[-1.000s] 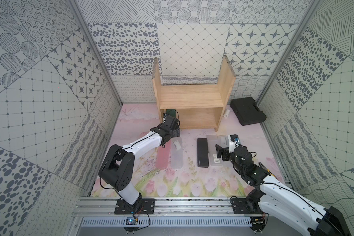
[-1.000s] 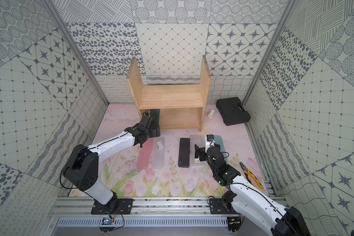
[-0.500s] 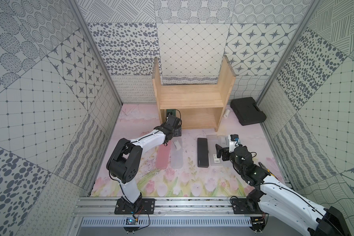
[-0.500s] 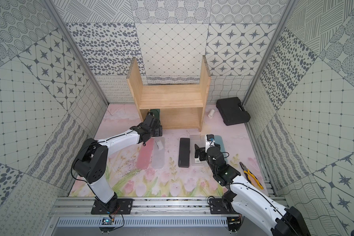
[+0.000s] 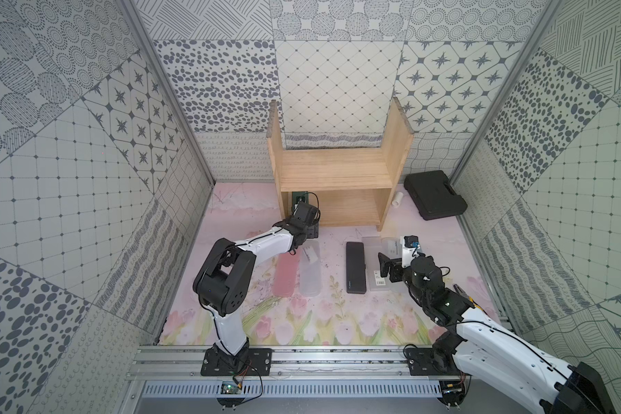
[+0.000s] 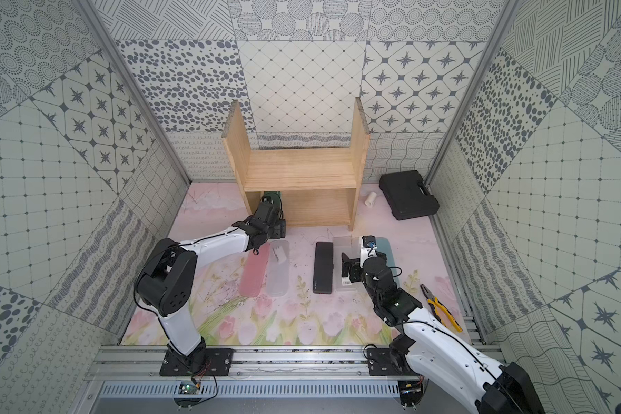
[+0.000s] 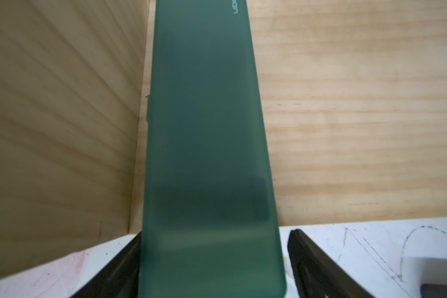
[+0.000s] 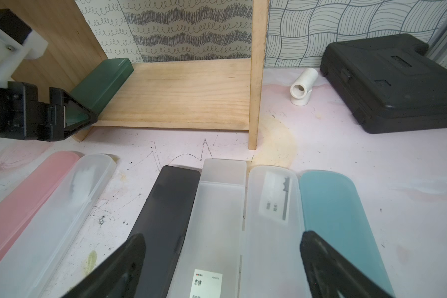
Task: Remove the pencil cases from the shelf
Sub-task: Pick up the pencil case from the shelf, then place the pencil case at the center of the board, then adjust the pencil case at the center of the board, then reset both arms
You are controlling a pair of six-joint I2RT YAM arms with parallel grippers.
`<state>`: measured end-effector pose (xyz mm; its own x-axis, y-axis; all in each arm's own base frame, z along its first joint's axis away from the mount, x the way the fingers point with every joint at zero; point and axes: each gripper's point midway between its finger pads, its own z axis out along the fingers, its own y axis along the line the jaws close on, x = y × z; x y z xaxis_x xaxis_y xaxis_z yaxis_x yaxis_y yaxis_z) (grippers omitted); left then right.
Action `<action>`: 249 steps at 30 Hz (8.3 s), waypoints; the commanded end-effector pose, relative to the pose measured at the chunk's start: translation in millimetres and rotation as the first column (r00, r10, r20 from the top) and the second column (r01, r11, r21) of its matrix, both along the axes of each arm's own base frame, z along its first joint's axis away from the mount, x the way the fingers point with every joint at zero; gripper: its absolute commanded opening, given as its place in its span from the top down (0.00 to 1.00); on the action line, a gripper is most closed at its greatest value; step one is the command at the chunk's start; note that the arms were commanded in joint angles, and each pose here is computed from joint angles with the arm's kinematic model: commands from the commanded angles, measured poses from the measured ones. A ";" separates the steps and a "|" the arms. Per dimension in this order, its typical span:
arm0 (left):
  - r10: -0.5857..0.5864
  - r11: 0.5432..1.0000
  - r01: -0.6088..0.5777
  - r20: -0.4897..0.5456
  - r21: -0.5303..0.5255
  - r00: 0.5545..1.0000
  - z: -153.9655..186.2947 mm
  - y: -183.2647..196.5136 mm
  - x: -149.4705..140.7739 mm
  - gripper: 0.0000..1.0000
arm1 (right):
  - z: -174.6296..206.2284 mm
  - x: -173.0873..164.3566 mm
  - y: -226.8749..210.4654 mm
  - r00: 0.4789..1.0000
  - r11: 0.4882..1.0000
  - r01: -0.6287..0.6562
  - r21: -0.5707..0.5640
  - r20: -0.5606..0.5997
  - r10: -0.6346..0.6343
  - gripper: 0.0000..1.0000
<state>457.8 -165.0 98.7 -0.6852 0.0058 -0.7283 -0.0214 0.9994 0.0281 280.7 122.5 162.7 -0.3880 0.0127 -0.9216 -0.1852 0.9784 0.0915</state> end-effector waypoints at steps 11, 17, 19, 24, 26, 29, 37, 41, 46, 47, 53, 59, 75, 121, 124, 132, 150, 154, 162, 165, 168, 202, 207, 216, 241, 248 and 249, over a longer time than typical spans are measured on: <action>0.002 0.999 -0.004 0.068 0.033 0.998 9.8 -3.3 26.0 0.18 | 22.2 6.9 1.5 0.998 1.000 0.007 0.027 0.063 -0.009 0.02; 0.003 0.999 -0.005 0.062 0.041 0.998 6.4 -3.9 28.4 0.19 | 22.7 6.7 1.1 0.998 1.000 0.009 0.028 0.065 -0.011 0.02; 0.007 0.999 -0.009 0.061 0.040 0.998 6.1 -3.2 29.2 0.21 | 22.7 6.7 1.0 0.998 1.000 0.010 0.028 0.065 -0.012 0.02; 0.014 1.000 -0.016 0.061 0.025 0.998 7.7 -2.5 26.1 0.26 | 23.1 6.5 0.5 0.998 1.000 0.012 0.028 0.067 -0.013 0.02; 0.017 1.000 -0.017 0.064 0.012 0.998 9.9 -2.3 23.3 0.26 | 23.4 6.3 0.4 0.998 1.000 0.011 0.029 0.068 -0.013 0.02; 0.017 1.000 -0.017 0.075 -0.010 0.997 15.5 -3.1 17.3 0.27 | 23.3 6.2 0.2 0.998 1.000 0.012 0.028 0.068 -0.013 0.02; -0.002 1.000 0.002 0.108 0.003 0.994 29.4 -20.5 -18.6 0.28 | 24.9 5.6 -0.8 0.997 0.999 0.015 0.033 0.073 -0.018 0.02; -0.006 1.000 0.006 0.126 0.002 0.992 34.7 -28.2 -41.7 0.28 | 26.8 4.8 -1.6 0.997 0.999 0.017 0.037 0.077 -0.019 0.02; -0.006 1.000 0.009 0.128 -0.023 0.992 40.0 -37.3 -76.4 0.28 | 30.0 3.7 -8.9 0.994 0.998 0.050 0.044 0.094 -0.054 0.02; -0.007 1.000 0.011 0.133 -0.024 0.991 41.3 -39.6 -83.0 0.29 | 30.8 3.5 -11.1 0.993 0.997 0.061 0.045 0.097 -0.065 0.02; -0.014 1.000 0.017 0.147 -0.025 0.989 42.4 -57.6 -128.2 0.28 | 32.5 1.7 -34.6 0.977 0.983 0.180 0.035 0.109 -0.183 0.02; -0.015 1.000 0.017 0.144 -0.015 0.990 28.0 -80.4 -164.6 0.29 | 34.1 -0.7 -44.7 0.965 0.973 0.228 0.043 0.119 -0.232 0.02; 0.045 0.999 -0.046 0.105 0.005 0.993 -17.0 -108.9 -192.5 0.28 | 40.4 -4.7 -50.8 0.958 0.967 0.245 0.068 0.137 -0.252 0.02; -0.013 1.000 0.013 0.074 -0.003 0.997 -13.0 -130.5 -194.6 0.07 | 36.8 -1.1 -56.5 0.960 0.963 0.261 0.075 0.084 -0.266 0.02; -0.032 0.999 0.032 0.099 -0.005 0.995 8.5 -127.5 -191.0 0.04 | 27.6 6.8 -64.4 0.958 0.954 0.284 0.090 0.002 -0.286 0.02; -0.100 0.990 0.110 0.101 -0.093 0.990 48.6 -101.4 -175.9 0.01 | -7.4 28.0 -102.7 0.913 0.904 0.382 0.190 -0.231 -0.337 0.02; -0.041 0.973 0.079 0.173 -0.218 0.984 67.7 12.6 -171.3 0.01 | -65.5 74.2 -153.2 0.817 0.795 0.505 0.336 -0.483 -0.315 0.02; -0.006 0.974 0.044 0.165 -0.223 0.986 59.6 25.5 -173.5 0.01 | -76.6 81.3 -149.8 0.806 0.795 0.501 0.342 -0.520 -0.284 0.02; 0.045 0.967 -0.002 0.164 -0.254 0.985 56.6 45.9 -179.5 0.01 | -96.6 81.6 -144.5 0.777 0.789 0.509 0.344 -0.579 -0.249 0.02; 0.065 0.966 -0.020 0.169 -0.256 0.984 55.1 53.3 -182.2 0.01 | -104.4 82.0 -136.8 0.767 0.786 0.499 0.364 -0.608 -0.205 0.02; 0.088 0.963 -0.041 0.166 -0.267 0.982 51.6 58.7 -184.1 0.01 | -107.6 81.8 -132.0 0.766 0.781 0.493 0.383 -0.617 -0.180 0.02; 0.142 0.962 -0.088 0.198 -0.260 0.970 53.2 81.2 -195.9 0.01 | -107.0 67.0 -55.2 0.771 0.821 0.359 0.444 -0.637 0.007 0.02; 0.135 0.966 -0.064 0.273 -0.251 0.953 65.6 83.7 -192.3 0.01 | -99.1 65.4 -67.3 0.775 0.832 0.391 0.394 -0.629 -0.066 0.02; 0.033 0.996 0.016 0.521 -0.090 0.853 104.8 77.4 -163.7 0.01 | -47.0 68.6 -107.9 0.879 0.868 0.402 0.291 -0.389 -0.277 0.02; -0.059 0.997 0.076 0.420 -0.025 0.906 26.9 139.9 -80.2 0.01 | 8.5 80.5 -135.9 0.945 0.954 0.299 0.033 0.129 -0.301 0.02; -0.087 0.995 0.100 0.377 -0.015 0.922 -17.4 136.7 -62.6 0.01 | -1.0 88.5 -130.6 0.956 0.965 0.261 0.002 0.136 -0.258 0.02; -0.063 0.996 0.079 0.354 -0.033 0.933 -19.0 140.0 -62.2 0.01 | -3.2 88.8 -130.4 0.957 0.966 0.258 -0.004 0.137 -0.255 0.02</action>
<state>376.4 -14.4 68.3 -0.4683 -0.0046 -0.8835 -0.0207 0.9998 0.0058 365.9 -11.6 153.3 -0.2957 0.1147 -0.9484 0.0928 0.9915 0.0910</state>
